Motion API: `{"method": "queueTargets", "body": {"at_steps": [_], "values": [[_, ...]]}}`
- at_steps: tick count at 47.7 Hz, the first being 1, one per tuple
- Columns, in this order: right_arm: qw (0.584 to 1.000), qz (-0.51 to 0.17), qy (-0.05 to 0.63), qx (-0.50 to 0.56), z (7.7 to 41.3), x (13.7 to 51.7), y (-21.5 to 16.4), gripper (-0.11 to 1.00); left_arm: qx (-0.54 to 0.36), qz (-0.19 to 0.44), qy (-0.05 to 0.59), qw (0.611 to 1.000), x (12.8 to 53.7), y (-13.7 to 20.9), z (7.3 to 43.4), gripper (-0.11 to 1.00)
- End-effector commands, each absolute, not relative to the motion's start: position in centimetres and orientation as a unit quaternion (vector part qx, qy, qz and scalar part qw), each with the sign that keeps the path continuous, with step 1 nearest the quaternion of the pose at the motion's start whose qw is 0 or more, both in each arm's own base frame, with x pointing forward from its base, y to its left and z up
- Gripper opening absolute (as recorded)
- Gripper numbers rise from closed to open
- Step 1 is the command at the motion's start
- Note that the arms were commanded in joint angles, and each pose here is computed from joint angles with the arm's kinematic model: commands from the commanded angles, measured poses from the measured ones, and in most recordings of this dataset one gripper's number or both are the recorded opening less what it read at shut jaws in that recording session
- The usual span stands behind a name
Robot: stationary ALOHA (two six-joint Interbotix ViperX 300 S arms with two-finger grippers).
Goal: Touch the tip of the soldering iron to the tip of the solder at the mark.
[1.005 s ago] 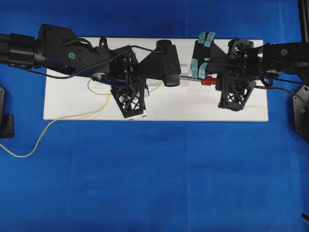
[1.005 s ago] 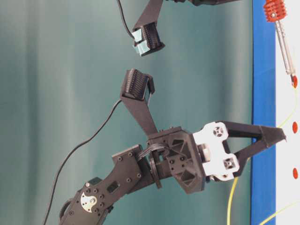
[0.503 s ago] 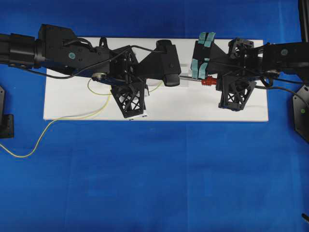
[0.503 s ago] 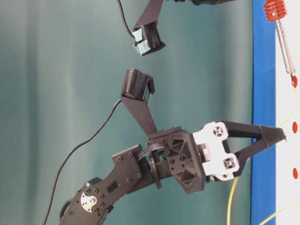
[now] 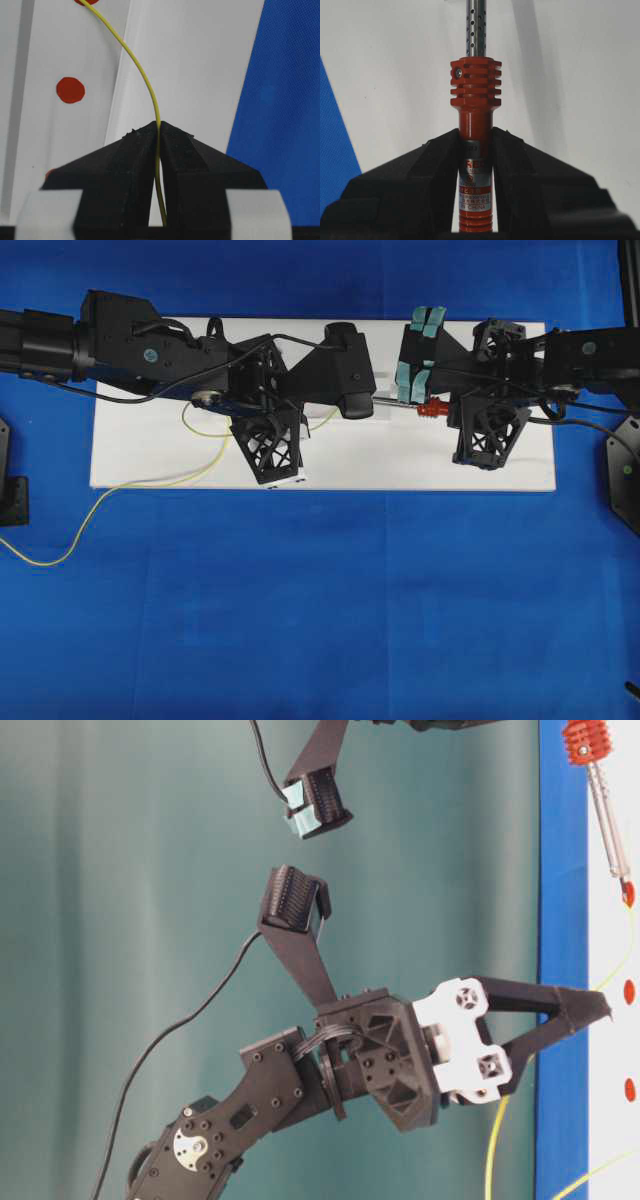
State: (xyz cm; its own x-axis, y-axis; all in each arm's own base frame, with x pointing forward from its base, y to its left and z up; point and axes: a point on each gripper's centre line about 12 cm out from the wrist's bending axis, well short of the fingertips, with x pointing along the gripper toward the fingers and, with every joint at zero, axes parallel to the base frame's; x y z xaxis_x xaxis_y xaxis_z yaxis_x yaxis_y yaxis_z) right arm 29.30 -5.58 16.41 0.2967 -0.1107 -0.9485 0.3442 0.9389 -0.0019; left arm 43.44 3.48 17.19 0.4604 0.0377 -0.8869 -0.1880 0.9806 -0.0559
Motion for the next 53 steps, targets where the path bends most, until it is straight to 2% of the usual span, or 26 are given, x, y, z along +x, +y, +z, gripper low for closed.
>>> {"method": "queueTargets", "body": {"at_steps": [1,36,43,53], "values": [[0.809,-0.142,0.561,0.100,17.3,29.5,-5.6,0.06,-0.072,0.065,0.496,0.863,44.0,3.4,18.7,0.01],[0.810,-0.142,0.560,0.101,17.4,29.6,-5.6,0.06,-0.068,0.062,0.498,0.862,43.9,3.3,18.6,0.01],[0.810,-0.142,0.559,0.100,17.4,29.6,-5.6,0.06,-0.071,0.067,0.495,0.864,43.4,3.8,19.6,0.01],[0.811,-0.142,0.559,0.100,17.4,29.4,-5.6,0.06,-0.071,0.066,0.489,0.867,41.6,3.5,22.8,0.01]]}}
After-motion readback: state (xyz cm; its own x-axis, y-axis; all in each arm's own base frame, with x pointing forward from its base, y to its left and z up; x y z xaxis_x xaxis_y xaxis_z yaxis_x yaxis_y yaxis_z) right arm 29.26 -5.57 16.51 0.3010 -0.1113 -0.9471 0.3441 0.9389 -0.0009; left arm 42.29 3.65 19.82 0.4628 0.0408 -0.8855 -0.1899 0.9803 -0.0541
